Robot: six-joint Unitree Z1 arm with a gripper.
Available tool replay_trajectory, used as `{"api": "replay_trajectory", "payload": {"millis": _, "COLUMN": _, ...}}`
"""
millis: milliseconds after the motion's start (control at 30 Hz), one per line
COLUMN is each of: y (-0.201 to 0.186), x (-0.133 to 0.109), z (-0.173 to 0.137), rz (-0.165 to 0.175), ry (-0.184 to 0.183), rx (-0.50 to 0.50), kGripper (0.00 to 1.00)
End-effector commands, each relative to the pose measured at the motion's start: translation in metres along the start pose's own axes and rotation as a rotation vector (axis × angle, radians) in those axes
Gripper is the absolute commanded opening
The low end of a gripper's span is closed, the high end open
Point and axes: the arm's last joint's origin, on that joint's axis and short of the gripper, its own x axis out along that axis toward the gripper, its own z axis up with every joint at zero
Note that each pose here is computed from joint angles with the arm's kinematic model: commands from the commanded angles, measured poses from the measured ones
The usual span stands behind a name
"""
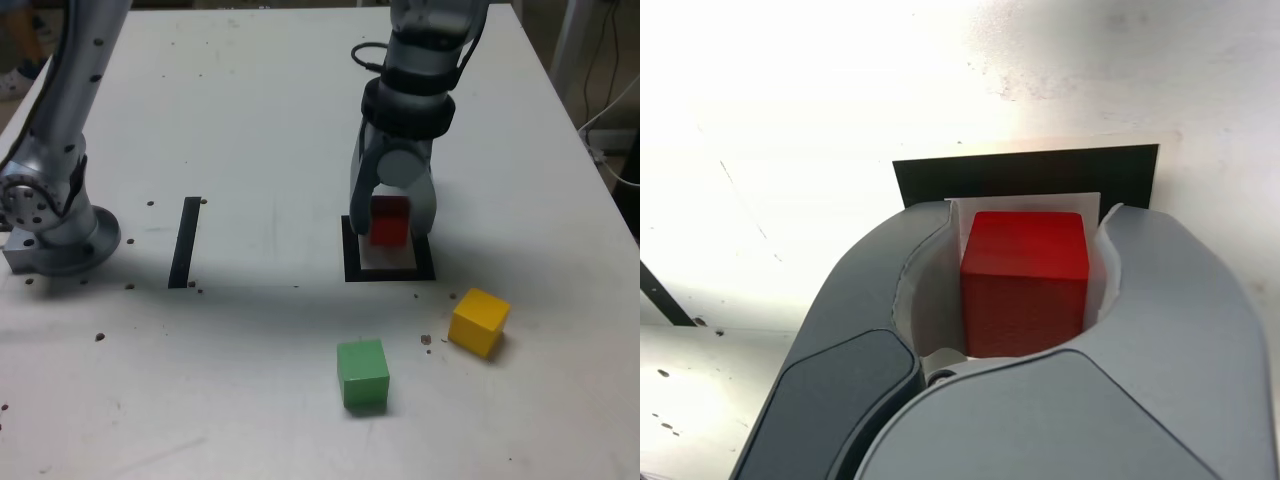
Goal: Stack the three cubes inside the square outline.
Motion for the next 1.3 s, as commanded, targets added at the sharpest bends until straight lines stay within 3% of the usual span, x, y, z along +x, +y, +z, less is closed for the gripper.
{"api": "replay_trajectory", "payload": {"millis": 0, "y": -0.001, "x": 0.000, "z": 0.000, "rz": -0.003, "ry": -0.009, "rx": 0.001, "kGripper": 0.91}}
{"api": "replay_trajectory", "payload": {"millis": 67, "y": -0.001, "x": 0.002, "z": 0.000, "rz": -0.005, "ry": -0.010, "rx": 0.001, "kGripper": 0.99}}
{"api": "replay_trajectory", "payload": {"millis": 400, "y": -0.002, "x": -0.003, "z": -0.008, "rz": 0.006, "ry": -0.017, "rx": -0.003, "kGripper": 1.00}}
{"api": "replay_trajectory", "payload": {"millis": 500, "y": -0.002, "x": -0.011, "z": -0.017, "rz": 0.034, "ry": -0.024, "rx": -0.019, "kGripper": 1.00}}
{"api": "replay_trajectory", "payload": {"millis": 733, "y": -0.012, "x": -0.042, "z": -0.035, "rz": 0.136, "ry": -0.036, "rx": -0.038, "kGripper": 1.00}}
{"api": "replay_trajectory", "payload": {"millis": 900, "y": -0.034, "x": -0.065, "z": -0.020, "rz": 0.184, "ry": -0.055, "rx": 0.074, "kGripper": 1.00}}
{"api": "replay_trajectory", "payload": {"millis": 1267, "y": -0.086, "x": -0.068, "z": 0.019, "rz": 0.192, "ry": -0.080, "rx": 0.352, "kGripper": 1.00}}
